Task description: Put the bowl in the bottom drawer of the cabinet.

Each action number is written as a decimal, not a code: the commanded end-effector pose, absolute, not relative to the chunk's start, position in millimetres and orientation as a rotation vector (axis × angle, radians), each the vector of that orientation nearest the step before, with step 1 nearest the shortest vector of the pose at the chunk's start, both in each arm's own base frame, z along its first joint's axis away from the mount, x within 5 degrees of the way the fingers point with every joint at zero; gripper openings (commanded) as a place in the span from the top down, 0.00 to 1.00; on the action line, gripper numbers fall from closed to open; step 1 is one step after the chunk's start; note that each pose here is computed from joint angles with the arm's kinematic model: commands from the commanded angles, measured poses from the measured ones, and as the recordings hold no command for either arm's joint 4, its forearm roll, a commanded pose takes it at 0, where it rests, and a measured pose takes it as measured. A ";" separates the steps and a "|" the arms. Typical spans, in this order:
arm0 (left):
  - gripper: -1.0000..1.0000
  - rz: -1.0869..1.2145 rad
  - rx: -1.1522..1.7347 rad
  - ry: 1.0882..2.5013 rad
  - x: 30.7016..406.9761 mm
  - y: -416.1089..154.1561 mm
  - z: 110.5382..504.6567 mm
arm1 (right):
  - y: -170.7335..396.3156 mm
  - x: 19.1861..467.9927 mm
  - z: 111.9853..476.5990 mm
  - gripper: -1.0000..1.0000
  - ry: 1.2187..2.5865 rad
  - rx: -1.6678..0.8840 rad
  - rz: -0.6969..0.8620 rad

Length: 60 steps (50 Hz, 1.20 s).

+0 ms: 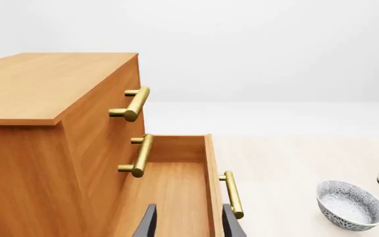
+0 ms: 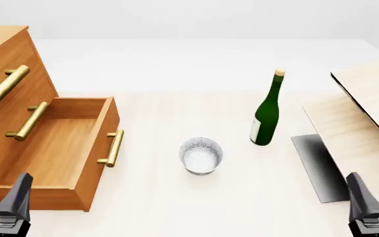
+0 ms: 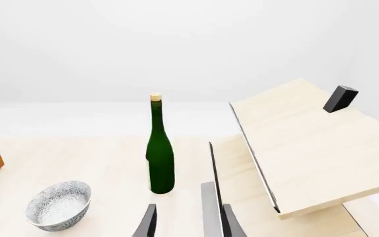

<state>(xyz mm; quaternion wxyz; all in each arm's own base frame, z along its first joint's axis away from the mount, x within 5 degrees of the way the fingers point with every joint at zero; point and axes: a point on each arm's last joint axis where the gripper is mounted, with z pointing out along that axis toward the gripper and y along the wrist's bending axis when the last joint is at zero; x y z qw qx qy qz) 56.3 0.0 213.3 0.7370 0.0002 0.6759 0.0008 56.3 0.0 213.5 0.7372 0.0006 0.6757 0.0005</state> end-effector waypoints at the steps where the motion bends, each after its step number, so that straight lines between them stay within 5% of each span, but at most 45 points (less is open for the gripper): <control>1: 0.00 0.011 0.001 1.484 56.7 0.4 213.7 | 0.0 56.5 214.1 0.00 1.484 0.003 0.002; 60: 0.00 -0.370 0.451 1.414 69.2 -41.2 230.6 | -0.2 56.5 213.9 0.00 1.485 0.005 0.001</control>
